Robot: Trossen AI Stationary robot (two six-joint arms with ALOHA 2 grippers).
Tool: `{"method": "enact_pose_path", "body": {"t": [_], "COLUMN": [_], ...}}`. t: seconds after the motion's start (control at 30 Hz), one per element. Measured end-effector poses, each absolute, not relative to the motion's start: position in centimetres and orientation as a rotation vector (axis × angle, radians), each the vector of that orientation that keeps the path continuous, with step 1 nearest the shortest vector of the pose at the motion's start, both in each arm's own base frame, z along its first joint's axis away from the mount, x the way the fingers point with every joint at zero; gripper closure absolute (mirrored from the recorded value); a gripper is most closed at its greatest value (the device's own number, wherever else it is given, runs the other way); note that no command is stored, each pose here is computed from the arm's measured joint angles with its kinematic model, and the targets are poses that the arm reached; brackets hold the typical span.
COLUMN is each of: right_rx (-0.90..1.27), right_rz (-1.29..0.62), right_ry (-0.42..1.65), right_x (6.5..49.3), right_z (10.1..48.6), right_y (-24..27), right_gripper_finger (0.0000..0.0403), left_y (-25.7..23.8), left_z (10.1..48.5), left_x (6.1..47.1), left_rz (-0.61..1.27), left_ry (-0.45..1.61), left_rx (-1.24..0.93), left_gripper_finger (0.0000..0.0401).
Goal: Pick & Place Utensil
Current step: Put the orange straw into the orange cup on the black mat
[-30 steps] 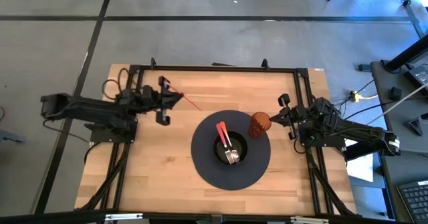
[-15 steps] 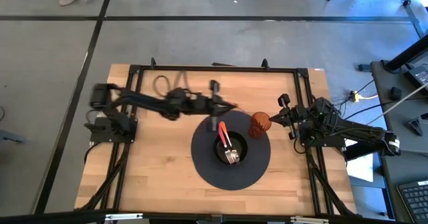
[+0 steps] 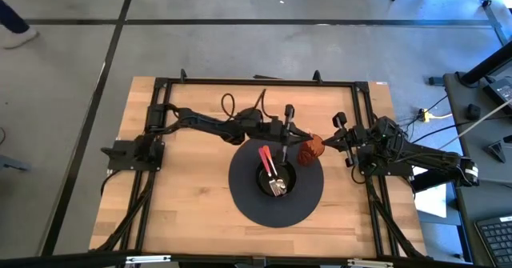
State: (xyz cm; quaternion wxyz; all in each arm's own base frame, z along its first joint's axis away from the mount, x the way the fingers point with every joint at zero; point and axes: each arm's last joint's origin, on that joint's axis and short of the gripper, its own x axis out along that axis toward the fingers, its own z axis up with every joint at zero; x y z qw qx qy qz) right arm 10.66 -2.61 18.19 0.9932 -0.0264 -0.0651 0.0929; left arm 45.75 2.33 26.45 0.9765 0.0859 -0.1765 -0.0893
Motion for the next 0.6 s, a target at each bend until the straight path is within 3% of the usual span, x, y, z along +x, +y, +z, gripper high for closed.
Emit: {"method": "enact_pose_path", "body": {"t": [0.6], "right_rx": [-0.053], "right_rz": [0.187], "right_ry": [-0.137], "right_x": [10.6], "right_z": [18.3], "right_y": [-2.6], "right_gripper_finger": [0.0397], "left_y": [4.3], "left_z": [22.0], "left_x": [47.0], "left_rz": [-0.139], "left_ry": [-0.150], "left_rx": [0.090], "left_gripper_finger": [0.0398]}}
